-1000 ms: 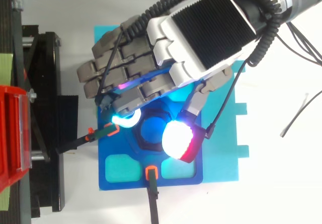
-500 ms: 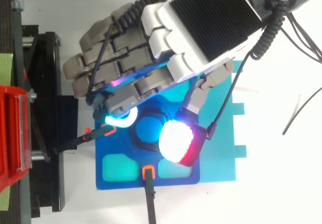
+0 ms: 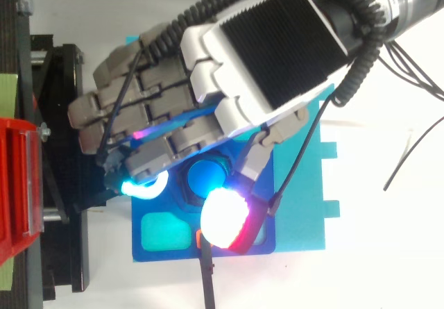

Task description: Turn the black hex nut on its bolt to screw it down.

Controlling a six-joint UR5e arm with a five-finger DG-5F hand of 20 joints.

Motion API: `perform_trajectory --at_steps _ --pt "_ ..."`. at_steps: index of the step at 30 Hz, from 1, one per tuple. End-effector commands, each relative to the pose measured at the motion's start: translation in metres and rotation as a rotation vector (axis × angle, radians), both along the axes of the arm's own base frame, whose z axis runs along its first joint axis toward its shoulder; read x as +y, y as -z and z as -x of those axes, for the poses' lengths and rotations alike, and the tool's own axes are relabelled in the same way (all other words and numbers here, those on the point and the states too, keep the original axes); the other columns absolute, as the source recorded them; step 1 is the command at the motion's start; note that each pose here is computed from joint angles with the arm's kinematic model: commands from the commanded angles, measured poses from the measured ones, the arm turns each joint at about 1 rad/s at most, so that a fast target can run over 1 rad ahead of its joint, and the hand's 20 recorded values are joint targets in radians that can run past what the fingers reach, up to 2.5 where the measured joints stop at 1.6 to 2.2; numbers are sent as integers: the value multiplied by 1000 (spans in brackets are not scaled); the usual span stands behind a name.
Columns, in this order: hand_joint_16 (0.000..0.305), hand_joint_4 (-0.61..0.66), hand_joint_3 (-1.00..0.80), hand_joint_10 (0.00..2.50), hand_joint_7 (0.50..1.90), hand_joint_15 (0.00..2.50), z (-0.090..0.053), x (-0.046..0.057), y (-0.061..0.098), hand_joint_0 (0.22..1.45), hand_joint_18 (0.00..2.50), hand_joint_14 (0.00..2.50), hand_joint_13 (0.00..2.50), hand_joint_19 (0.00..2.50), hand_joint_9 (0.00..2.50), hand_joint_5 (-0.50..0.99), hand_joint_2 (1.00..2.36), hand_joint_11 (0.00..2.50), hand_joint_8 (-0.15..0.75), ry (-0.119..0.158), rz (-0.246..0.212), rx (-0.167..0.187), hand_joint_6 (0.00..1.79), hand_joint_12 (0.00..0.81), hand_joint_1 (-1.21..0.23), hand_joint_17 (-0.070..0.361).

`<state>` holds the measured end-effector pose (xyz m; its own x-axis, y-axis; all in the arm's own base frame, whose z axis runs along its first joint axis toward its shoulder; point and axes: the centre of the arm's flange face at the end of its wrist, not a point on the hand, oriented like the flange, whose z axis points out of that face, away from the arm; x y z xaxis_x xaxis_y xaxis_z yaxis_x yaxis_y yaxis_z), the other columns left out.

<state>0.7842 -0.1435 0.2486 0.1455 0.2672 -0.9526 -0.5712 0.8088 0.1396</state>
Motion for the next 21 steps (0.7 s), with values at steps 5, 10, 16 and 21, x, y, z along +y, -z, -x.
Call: perform_trajectory --at_steps 5,10,16,21 --pt "59 198 -500 8 1156 114 -1 23 11 502 494 5 544 477 587 -61 1000 182 259 -5 -14 15 505 356 -366 133" --pt "59 210 -500 7 1157 113 -1 33 15 501 496 4 542 476 587 -61 1000 179 258 1 -21 52 505 358 -376 133" --pt "59 172 -500 7 1220 114 1 39 20 501 498 4 541 477 585 -52 1000 180 258 2 -20 92 505 358 -377 133" --pt "59 163 -500 8 1263 114 0 45 20 502 494 5 539 476 582 -47 1000 187 257 0 -21 97 505 357 -375 133"
